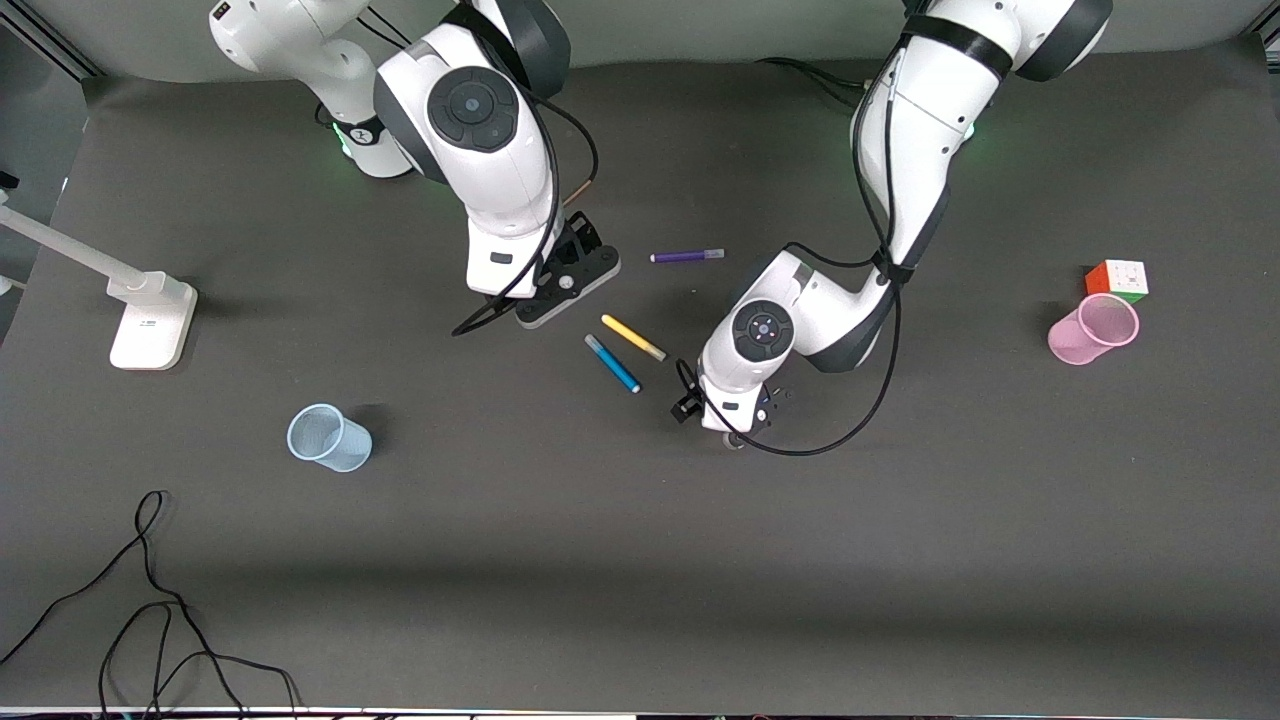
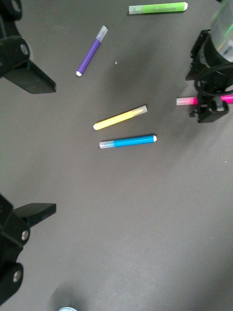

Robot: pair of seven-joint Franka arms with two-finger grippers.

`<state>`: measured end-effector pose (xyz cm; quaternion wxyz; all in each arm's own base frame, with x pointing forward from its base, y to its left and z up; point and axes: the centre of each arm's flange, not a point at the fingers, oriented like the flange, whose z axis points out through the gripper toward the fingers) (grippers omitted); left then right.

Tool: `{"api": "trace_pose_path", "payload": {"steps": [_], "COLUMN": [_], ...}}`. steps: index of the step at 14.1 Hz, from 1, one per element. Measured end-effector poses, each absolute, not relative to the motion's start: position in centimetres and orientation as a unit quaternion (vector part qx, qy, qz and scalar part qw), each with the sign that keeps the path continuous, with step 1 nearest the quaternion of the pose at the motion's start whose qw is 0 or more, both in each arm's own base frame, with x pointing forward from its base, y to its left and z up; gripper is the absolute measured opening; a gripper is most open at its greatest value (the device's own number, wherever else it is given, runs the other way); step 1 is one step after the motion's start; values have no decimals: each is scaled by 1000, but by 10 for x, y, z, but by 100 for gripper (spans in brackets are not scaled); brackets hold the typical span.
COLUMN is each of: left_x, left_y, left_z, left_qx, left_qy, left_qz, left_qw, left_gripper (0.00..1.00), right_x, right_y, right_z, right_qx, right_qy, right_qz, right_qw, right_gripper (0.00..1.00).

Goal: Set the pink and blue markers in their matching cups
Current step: 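Move the right gripper over the blue marker while the left gripper reaches pink, then grasp the blue marker with the right gripper while the left gripper grasps pink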

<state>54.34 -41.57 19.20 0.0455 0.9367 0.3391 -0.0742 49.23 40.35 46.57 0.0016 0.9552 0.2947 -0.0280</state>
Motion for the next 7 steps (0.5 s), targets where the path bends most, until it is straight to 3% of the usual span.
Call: {"api": "trace_pose_path", "payload": {"steps": [7], "left_x": [549], "left_y": [-400], "left_z": [181], "left_qx": [941], "left_qy": [331], "left_qz": [-62], "left_qw": [15], "left_gripper": [80], "right_x": [492], "right_y": [402], "right_z": [451], "right_qx": [956], "right_qy": [294], "right_qz": [-24], "right_qw": [0], "right_gripper": [100]}}
